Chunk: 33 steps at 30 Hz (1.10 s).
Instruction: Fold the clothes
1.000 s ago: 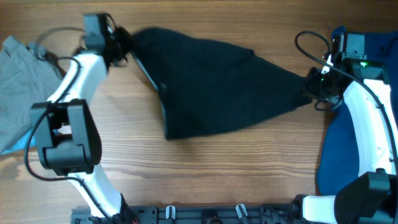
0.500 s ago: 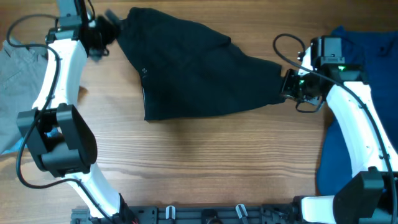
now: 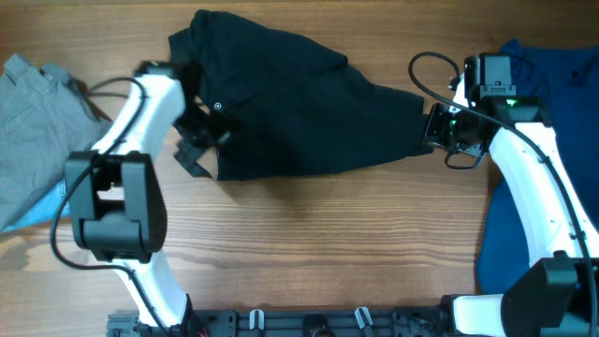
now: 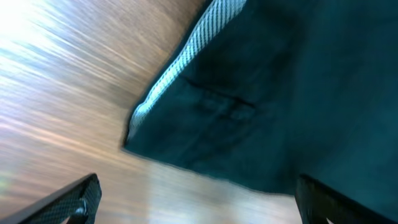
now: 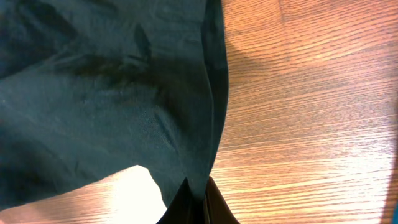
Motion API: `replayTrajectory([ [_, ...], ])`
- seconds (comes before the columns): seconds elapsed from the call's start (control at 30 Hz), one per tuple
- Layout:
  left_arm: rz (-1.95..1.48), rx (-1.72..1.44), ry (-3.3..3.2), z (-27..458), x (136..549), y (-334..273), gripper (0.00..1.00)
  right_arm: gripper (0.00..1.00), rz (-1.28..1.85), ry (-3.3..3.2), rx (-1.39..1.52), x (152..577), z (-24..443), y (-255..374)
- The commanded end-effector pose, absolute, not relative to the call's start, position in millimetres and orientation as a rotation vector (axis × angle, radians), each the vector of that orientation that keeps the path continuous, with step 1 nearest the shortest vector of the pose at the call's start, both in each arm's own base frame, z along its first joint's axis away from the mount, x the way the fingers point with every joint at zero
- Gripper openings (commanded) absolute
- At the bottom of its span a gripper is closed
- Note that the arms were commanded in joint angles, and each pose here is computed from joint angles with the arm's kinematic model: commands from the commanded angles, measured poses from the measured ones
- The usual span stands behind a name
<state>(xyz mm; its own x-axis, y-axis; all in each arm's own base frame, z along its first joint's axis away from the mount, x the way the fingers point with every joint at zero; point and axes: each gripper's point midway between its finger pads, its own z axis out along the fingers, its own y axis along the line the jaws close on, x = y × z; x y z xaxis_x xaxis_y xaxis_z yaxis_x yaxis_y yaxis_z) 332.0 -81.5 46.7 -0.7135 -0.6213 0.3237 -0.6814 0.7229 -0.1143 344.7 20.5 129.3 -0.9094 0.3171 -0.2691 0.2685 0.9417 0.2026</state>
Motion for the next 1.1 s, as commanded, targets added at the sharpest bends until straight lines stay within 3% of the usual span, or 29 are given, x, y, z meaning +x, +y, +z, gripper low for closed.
replayTrajectory([
  [0.0, 0.281, 1.267, -2.503, 19.4, 316.3, -100.3, 1.00, 0.05, 0.187, 2.798, 0.455, 344.0, 126.0, 15.2],
  [0.37, 0.062, 1.486, -2.469, -22.6, 294.3, -82.0, 1.00, 0.04, 0.175, 2.801, 0.457, 343.0, 125.6, 13.9],
  [0.67, -0.138, 1.545, -2.603, -27.3, 306.0, -49.1, 0.97, 0.04, 0.068, 2.821, 0.477, 335.9, 122.9, 1.4],
  [0.87, -0.156, 1.692, -2.536, -27.6, 309.3, -42.5, 0.88, 0.04, 0.019, 2.832, 0.484, 332.0, 121.9, -3.9],
  [1.07, -0.193, 1.712, -2.513, -26.4, 305.1, -35.9, 0.88, 0.04, 0.012, 2.831, 0.486, 331.8, 121.9, -4.9],
])
